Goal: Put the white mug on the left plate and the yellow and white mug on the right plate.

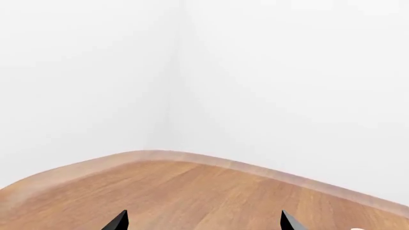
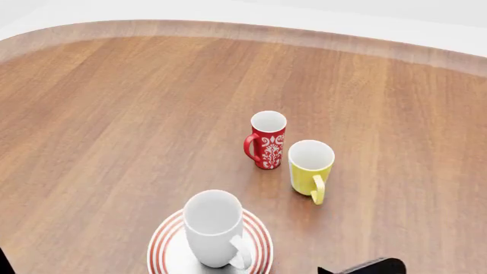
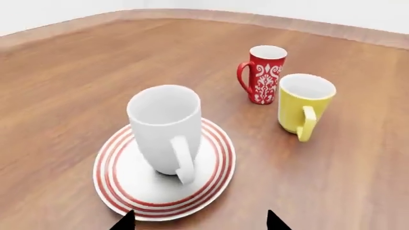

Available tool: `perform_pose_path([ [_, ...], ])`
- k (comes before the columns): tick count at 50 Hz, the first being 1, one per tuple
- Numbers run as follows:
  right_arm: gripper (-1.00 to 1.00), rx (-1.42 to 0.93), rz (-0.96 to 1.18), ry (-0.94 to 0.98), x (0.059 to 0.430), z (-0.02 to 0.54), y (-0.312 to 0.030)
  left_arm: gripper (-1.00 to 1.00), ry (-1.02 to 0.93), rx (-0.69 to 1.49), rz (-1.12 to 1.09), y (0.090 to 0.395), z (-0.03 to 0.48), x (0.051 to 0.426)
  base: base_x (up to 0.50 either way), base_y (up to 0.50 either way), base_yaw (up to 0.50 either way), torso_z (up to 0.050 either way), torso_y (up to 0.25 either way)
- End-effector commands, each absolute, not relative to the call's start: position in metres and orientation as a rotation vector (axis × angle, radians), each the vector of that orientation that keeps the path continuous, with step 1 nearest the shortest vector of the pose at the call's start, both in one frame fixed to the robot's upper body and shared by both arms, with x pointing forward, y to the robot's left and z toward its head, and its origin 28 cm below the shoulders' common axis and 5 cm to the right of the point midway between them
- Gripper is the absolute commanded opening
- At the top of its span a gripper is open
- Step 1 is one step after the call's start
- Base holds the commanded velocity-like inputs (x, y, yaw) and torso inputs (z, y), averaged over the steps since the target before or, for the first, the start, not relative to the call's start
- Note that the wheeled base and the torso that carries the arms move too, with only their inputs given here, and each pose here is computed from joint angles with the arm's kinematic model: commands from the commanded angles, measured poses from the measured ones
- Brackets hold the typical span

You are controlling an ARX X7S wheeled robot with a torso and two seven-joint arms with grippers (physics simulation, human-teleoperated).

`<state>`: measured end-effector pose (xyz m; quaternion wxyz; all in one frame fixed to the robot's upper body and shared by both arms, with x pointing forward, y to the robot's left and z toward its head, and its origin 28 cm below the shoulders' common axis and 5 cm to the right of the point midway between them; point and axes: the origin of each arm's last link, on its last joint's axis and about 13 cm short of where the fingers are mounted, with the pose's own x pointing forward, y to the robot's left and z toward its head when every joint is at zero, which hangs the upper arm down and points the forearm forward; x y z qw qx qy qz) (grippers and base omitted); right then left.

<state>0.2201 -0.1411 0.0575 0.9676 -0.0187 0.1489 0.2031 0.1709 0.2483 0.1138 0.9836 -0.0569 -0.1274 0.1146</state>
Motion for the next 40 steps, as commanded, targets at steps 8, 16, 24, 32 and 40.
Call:
perform_pose_path([
  [8,1.00,-0.046,0.325,-0.092,0.182,0.096,-0.135,1.00,-0.262,-0.109,0.223,0.254,0.111,0.177,0.00,0.00,0.00,0.000,0.000],
  [16,1.00,-0.057,0.246,-0.066,0.202,0.092,-0.127,1.00,-0.266,-0.107,0.219,0.255,0.111,0.177,0.00,0.00,0.00,0.000,0.000],
  [24,1.00,-0.057,0.160,-0.084,0.217,0.086,-0.118,1.00,-0.266,-0.107,0.217,0.256,0.111,0.176,0.00,0.00,0.00,0.000,0.000],
  [32,1.00,-0.061,0.071,-0.048,0.243,0.091,-0.118,1.00,-0.267,-0.106,0.215,0.257,0.112,0.174,0.00,0.00,0.00,0.000,0.000],
  [40,1.00,-0.047,0.051,0.018,0.263,0.094,-0.123,1.00,-0.265,-0.104,0.213,0.257,0.112,0.174,0.00,0.00,0.00,0.000,0.000],
])
